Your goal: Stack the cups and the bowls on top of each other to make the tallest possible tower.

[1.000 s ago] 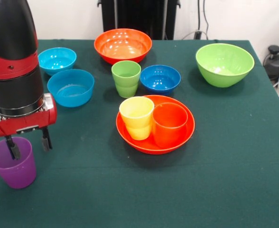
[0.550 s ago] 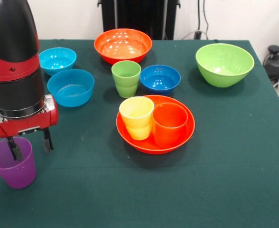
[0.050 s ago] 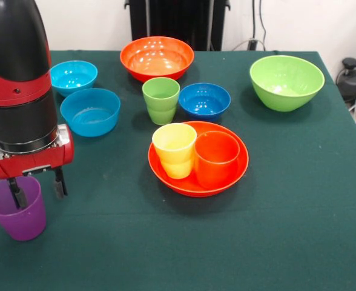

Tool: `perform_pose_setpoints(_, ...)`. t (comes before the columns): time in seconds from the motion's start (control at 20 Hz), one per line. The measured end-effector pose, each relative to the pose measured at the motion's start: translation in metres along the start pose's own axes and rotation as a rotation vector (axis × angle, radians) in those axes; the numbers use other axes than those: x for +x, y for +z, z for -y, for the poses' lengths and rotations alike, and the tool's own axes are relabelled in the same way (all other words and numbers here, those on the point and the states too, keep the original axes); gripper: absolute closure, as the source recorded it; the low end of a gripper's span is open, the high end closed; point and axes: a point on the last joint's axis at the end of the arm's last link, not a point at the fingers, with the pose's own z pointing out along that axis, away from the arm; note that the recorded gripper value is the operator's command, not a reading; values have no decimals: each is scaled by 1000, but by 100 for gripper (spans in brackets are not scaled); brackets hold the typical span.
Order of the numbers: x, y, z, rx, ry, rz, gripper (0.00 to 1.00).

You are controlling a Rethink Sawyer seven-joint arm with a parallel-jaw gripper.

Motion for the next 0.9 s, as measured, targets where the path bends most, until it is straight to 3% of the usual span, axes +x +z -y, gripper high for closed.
perform_pose_setpoints(0.65, 0, 6, 1, 17, -4, 17, 0)
perform_pose_setpoints(0.7, 1, 8, 0, 18, -5, 13, 100)
perform_pose_setpoints(0.9, 2, 8, 2, 21, -4, 12, 100)
